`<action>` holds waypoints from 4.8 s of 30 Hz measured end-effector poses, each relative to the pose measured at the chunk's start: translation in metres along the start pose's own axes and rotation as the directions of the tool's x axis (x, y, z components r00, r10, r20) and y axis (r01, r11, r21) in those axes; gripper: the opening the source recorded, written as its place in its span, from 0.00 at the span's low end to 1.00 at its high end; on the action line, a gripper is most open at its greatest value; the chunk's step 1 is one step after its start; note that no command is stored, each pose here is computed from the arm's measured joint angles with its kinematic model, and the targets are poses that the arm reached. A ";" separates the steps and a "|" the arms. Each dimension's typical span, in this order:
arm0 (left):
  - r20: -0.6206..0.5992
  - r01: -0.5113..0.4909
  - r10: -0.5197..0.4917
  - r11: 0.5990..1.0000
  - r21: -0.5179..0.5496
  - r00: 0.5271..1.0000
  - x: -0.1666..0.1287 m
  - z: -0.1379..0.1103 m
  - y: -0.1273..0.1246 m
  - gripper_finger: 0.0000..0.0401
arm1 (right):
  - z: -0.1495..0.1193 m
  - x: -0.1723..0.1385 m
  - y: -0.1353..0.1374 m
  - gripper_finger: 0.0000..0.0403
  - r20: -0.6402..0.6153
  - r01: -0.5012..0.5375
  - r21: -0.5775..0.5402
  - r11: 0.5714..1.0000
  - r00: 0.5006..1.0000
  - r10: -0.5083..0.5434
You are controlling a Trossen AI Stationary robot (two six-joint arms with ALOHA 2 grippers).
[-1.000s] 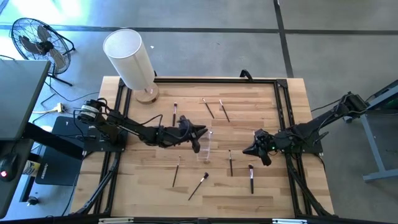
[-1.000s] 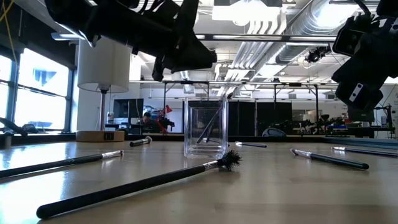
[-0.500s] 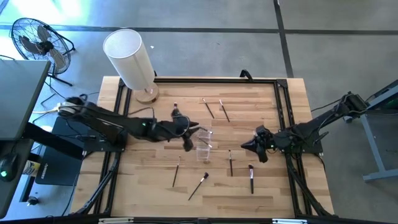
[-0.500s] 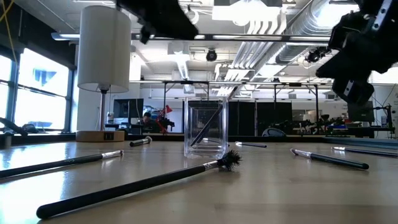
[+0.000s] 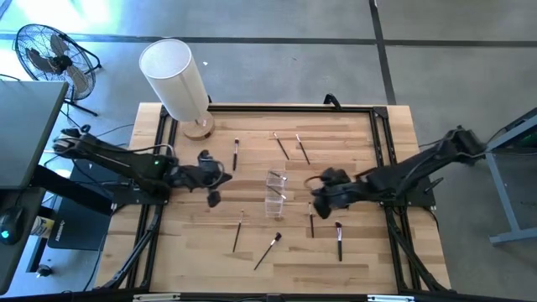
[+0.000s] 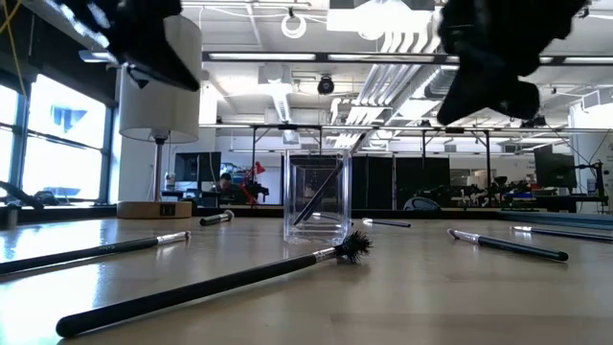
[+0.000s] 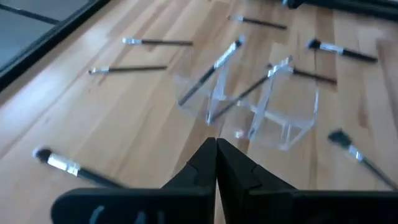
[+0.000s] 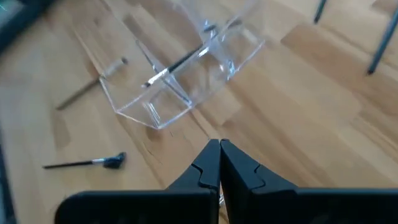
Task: Pick & Place Makeup Brushes
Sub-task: Put the eyeshadow brush into the transparent organizer
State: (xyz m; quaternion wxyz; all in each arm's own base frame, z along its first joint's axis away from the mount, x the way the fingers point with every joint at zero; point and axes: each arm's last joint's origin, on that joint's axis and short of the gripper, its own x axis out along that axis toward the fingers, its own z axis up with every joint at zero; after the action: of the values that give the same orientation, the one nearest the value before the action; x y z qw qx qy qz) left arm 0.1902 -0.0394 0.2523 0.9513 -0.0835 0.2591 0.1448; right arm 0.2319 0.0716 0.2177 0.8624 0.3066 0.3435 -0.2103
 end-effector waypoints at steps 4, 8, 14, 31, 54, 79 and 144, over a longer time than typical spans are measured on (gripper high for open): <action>0.055 0.062 -0.062 0.998 -0.015 0.997 -0.013 -0.023 0.009 0.00 | 0.012 0.027 0.023 0.00 -0.127 0.145 0.026 0.989 0.982 -0.141; 0.100 0.107 -0.102 0.993 -0.046 0.990 -0.023 -0.039 0.020 0.00 | 0.020 0.051 0.035 0.00 -0.252 0.344 0.124 0.931 0.918 -0.306; 0.126 0.180 -0.172 0.982 -0.053 0.977 -0.034 -0.050 0.030 0.00 | 0.021 0.077 0.036 0.05 -0.402 0.512 0.173 0.842 0.817 -0.414; 0.118 0.258 -0.255 0.966 -0.011 0.960 -0.043 -0.053 0.034 0.00 | 0.014 0.108 0.026 0.24 -0.470 0.608 0.271 0.746 0.760 -0.449; 0.106 0.287 -0.285 0.958 -0.009 0.953 -0.043 -0.053 0.033 0.00 | 0.015 0.088 0.039 0.29 -0.362 0.551 0.327 0.767 0.823 -0.437; 0.108 0.287 -0.284 0.958 -0.010 0.953 -0.043 -0.053 0.033 0.00 | -0.055 0.088 0.035 0.26 -0.177 0.369 0.178 0.912 0.924 -0.339; 0.007 0.257 -0.257 0.966 -0.006 0.966 -0.042 -0.062 0.036 0.00 | -0.028 0.069 -0.009 0.29 -0.592 0.704 0.623 0.341 0.709 -0.383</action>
State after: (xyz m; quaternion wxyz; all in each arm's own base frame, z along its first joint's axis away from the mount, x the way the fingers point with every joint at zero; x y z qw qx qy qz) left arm 0.1150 -0.0296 0.2177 0.9625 -0.1193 0.2426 0.0215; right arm 0.2600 0.0737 0.1484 0.4174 0.5643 0.4313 -0.5669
